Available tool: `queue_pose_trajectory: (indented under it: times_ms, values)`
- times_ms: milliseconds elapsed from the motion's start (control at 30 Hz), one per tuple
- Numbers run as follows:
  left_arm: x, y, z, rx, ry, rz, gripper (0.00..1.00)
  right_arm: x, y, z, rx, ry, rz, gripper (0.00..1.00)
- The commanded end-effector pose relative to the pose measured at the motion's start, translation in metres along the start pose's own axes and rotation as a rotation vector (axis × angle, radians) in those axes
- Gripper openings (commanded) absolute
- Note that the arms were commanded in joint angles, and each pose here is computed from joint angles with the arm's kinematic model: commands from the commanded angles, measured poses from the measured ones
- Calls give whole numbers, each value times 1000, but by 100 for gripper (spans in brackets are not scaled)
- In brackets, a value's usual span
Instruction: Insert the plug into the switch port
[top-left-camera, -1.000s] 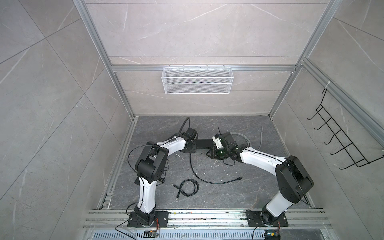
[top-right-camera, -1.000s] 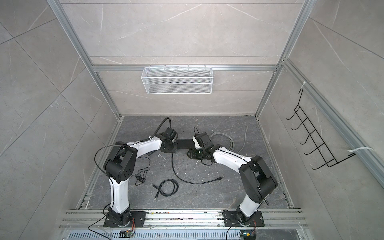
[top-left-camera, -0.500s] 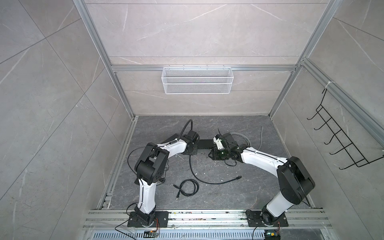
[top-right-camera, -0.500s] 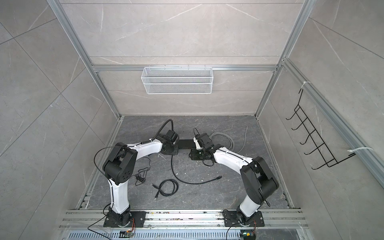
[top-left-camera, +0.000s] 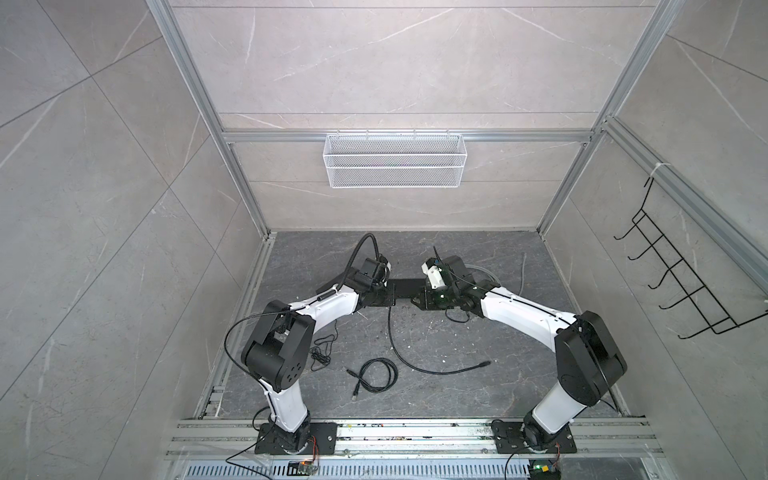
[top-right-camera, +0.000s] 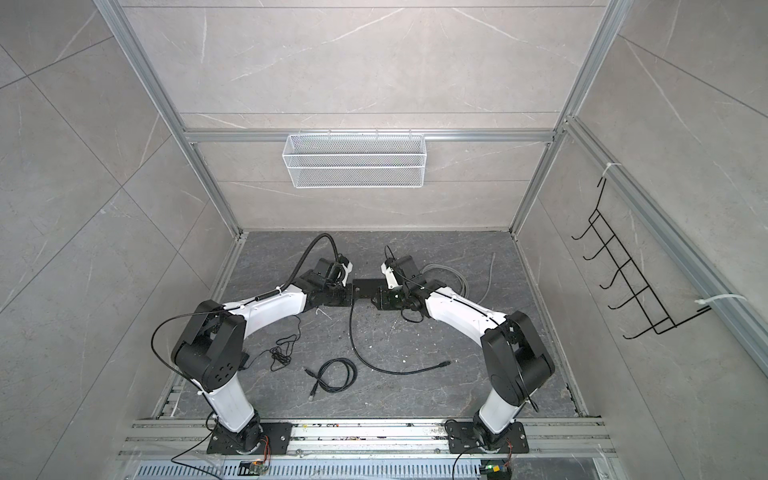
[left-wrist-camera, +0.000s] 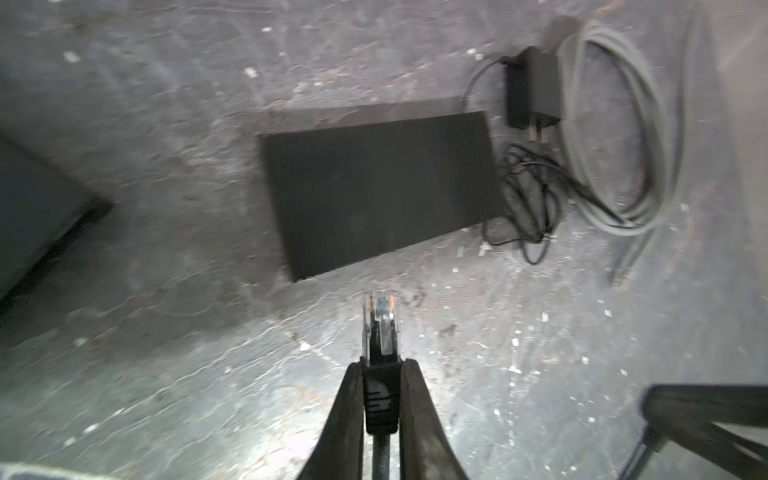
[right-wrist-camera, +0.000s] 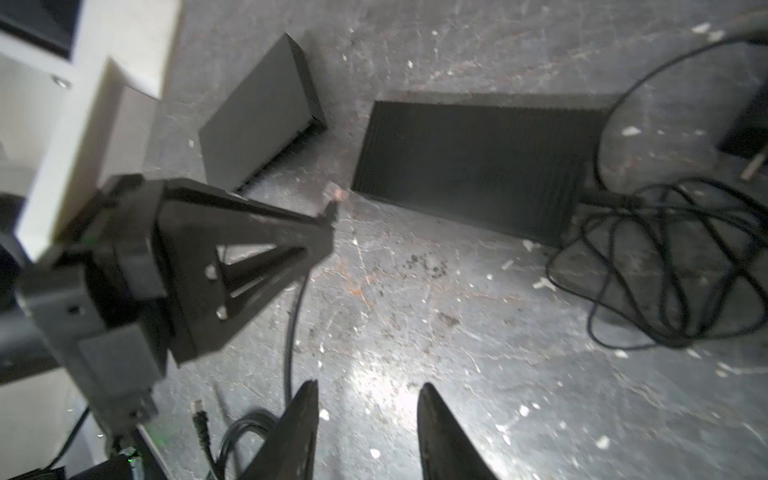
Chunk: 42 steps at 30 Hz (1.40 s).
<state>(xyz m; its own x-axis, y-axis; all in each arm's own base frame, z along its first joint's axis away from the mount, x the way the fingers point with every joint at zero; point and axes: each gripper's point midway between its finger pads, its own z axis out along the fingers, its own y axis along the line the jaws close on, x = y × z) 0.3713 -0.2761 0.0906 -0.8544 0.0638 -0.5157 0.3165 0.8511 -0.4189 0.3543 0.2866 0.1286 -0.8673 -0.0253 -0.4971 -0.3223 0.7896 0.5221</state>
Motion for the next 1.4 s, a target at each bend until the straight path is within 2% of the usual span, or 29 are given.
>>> queue_pose_trajectory:
  times_ms: [0, 167, 567, 800, 1200, 1367]
  values:
    - [-22, -32, -11, 157, -80, 61, 13, -28, 6, 5, -128, -71, 76, 43]
    - [-32, -46, -12, 229, -117, 97, 12, -51, -6, 16, -265, -121, 177, 43]
    - [-43, -55, 1, 315, -142, 106, 13, -62, 0, 31, -378, -137, 190, 43]
    - [-52, -57, -2, 403, -167, 66, 13, -64, -11, 38, -404, -125, 247, 30]
    - [-51, -52, 1, 396, -148, 79, 13, -66, -13, 46, -434, -118, 262, 11]
    - [-50, -36, 2, 311, -157, 53, 36, -71, -16, 46, -408, -120, 255, 7]
